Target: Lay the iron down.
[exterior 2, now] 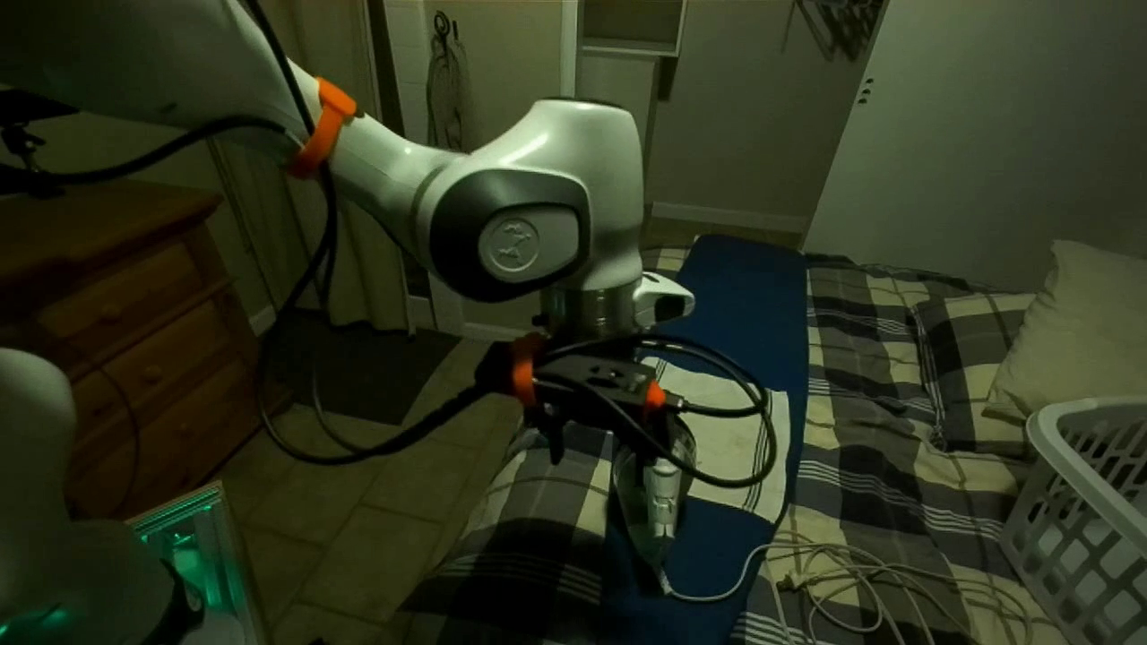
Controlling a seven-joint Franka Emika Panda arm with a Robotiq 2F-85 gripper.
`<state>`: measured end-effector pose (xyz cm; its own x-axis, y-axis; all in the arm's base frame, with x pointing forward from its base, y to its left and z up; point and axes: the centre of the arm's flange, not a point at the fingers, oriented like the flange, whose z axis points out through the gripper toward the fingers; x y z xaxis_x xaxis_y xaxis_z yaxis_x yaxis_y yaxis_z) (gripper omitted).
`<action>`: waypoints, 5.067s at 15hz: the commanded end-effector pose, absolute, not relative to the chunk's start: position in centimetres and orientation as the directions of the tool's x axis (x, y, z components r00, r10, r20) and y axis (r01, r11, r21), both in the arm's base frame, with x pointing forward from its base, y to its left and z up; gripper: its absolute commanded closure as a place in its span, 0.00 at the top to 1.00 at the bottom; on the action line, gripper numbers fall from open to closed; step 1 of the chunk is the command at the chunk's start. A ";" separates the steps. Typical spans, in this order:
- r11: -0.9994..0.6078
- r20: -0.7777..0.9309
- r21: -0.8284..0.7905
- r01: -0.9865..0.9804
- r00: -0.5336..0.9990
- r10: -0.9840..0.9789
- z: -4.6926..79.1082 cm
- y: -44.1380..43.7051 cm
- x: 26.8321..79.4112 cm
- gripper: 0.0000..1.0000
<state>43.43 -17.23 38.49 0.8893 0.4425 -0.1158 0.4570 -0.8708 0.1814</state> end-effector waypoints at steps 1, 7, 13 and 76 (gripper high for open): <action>-0.877 -0.025 0.163 0.452 0.890 0.454 36.5 -19.0 45.4 1.00; -0.883 -0.059 0.153 0.444 0.896 0.440 34.8 -20.1 45.5 1.00; -0.848 0.037 0.103 0.520 0.850 0.525 31.1 -24.5 47.0 1.00; -0.815 -0.025 0.045 0.578 0.816 0.577 22.5 -25.4 66.6 0.40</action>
<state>66.59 -25.44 22.50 0.8161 0.5774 -0.0245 0.5779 -0.8148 0.0455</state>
